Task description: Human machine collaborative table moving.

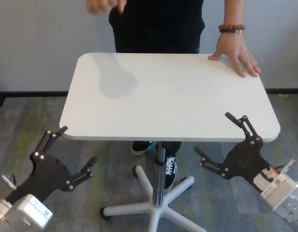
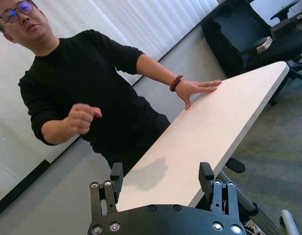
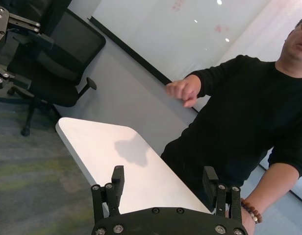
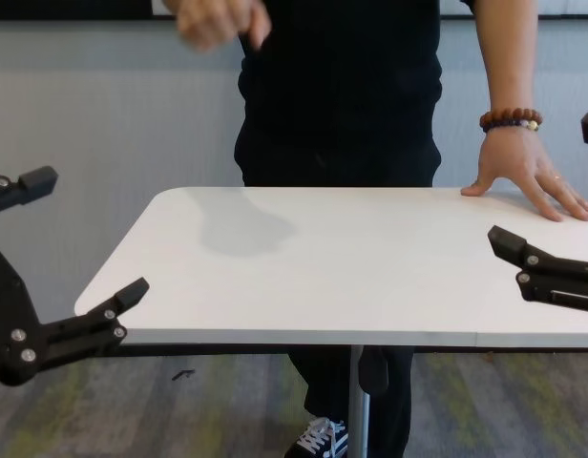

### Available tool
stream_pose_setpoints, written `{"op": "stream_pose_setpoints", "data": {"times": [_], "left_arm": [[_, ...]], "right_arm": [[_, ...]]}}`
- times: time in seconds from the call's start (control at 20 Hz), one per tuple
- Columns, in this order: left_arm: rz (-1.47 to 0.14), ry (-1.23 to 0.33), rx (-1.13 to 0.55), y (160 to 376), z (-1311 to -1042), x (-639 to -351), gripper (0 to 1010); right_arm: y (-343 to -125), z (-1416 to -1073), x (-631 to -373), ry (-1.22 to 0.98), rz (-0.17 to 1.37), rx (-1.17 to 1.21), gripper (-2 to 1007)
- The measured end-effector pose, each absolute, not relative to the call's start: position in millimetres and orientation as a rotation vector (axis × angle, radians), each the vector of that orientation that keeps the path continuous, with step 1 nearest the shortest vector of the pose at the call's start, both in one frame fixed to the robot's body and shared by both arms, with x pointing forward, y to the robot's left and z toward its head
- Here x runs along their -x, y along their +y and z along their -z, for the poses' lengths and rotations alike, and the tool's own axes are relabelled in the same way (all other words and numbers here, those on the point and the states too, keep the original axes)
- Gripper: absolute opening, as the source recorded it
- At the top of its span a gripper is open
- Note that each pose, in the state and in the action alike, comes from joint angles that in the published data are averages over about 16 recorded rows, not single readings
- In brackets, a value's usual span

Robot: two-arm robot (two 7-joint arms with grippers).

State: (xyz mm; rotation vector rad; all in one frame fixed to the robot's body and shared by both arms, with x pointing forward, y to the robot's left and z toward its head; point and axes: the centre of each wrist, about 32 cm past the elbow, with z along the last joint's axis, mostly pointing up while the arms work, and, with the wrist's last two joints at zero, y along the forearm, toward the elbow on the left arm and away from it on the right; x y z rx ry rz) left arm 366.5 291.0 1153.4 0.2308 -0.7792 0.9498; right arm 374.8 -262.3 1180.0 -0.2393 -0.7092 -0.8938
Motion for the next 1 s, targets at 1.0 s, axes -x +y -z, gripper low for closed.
{"op": "stream_pose_setpoints", "data": {"times": [1.0], "left_arm": [[-0.947, -0.775, -0.218, 290.9, -1153.6, -367.4, 1002]], "right_arm": [[-262.8, -1180.2, -375.8, -0.702, 0.887, 0.226, 1005]]}}
